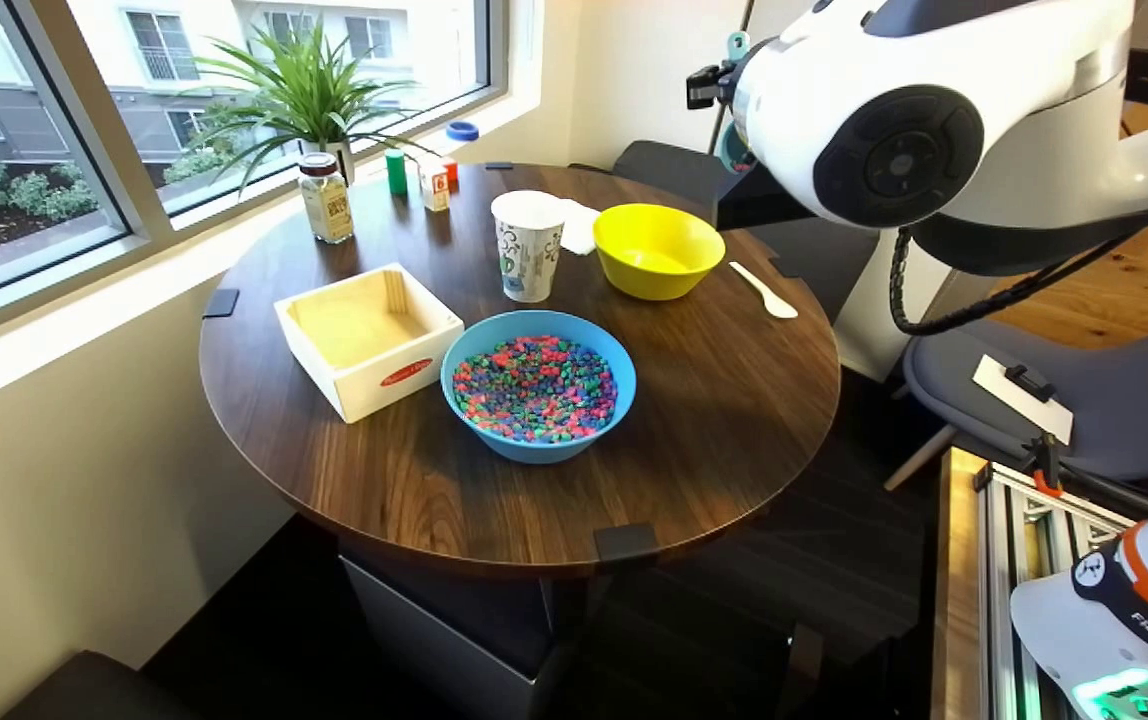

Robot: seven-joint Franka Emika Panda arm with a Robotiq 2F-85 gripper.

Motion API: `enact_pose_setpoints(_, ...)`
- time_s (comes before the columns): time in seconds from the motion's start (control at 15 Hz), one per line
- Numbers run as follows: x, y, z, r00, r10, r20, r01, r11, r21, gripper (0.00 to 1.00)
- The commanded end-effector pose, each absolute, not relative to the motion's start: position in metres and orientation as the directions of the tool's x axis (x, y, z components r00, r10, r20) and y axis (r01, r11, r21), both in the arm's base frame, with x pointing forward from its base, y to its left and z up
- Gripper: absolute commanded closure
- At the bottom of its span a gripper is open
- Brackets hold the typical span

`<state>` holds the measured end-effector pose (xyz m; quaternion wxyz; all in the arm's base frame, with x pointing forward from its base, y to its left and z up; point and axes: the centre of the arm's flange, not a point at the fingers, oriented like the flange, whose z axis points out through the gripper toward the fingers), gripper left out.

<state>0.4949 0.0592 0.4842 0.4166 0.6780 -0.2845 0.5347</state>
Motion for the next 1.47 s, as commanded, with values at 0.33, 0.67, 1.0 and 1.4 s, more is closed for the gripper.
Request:
enact_pose_setpoints(0.33,0.515,0.047,0.454,0.203,0.308,0.929,-0.833,-0.445,0.330,0.94)
enact_pose_setpoints(0.67,0.523,0.048,0.444,0.182,0.435,0.882,-0.831,-0.411,0.374,0.94)
enact_pose_setpoints(1.0,0.531,0.049,0.435,0.144,0.534,0.833,-0.828,-0.396,0.397,0.94)
enact_pose_setpoints(1.4,0.535,0.055,0.432,0.089,0.640,0.764,-0.819,-0.389,0.421,0.94)
